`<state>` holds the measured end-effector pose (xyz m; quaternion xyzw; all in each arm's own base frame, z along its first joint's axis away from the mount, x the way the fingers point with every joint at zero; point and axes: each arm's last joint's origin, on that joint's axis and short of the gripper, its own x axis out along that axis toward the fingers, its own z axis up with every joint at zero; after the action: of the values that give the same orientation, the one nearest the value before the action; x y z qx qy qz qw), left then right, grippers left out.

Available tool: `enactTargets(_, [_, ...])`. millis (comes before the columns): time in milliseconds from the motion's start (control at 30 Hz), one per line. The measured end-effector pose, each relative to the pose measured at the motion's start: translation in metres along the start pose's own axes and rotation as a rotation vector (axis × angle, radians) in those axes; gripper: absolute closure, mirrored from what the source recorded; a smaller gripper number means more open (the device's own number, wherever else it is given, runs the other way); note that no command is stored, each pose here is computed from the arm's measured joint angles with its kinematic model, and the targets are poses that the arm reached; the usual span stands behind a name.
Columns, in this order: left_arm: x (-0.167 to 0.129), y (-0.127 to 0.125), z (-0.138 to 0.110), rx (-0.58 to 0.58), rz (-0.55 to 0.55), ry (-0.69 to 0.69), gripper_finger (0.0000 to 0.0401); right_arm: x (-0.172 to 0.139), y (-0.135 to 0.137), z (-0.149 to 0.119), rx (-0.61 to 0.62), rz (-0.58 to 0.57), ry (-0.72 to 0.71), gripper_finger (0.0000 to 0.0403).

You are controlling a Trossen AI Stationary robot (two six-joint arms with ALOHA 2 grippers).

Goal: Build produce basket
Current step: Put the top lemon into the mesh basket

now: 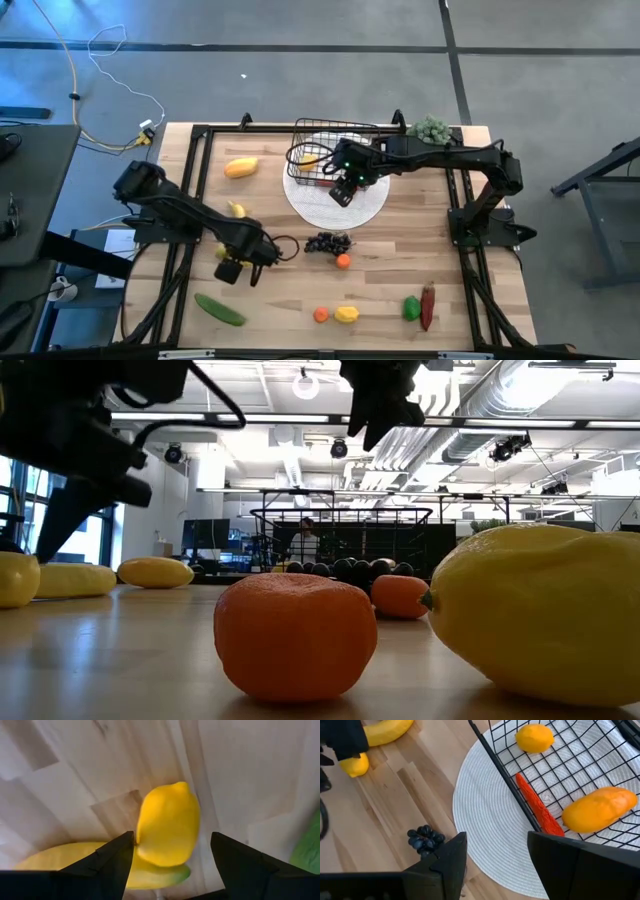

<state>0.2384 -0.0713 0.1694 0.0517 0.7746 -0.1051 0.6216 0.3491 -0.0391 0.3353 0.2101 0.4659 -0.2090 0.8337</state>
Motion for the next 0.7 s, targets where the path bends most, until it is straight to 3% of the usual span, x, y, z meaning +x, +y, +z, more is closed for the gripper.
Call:
enactTargets(300, [0.019,0.002,0.011,-0.014,0.003,0.071,0.0159,0.000,-0.001,-0.001,-0.001,-0.005,0.007,0.0213])
enactTargets(600, [0.020,0.002,0.014,-0.011,0.030,0.050,0.0259,-0.007,-0.003,-0.005,0.001,-0.017,0.028,0.0213])
enactTargets(700, [0.017,0.002,0.015,-0.011,0.030,0.042,0.0266,-0.016,-0.005,-0.005,0.015,-0.014,0.009,0.0213])
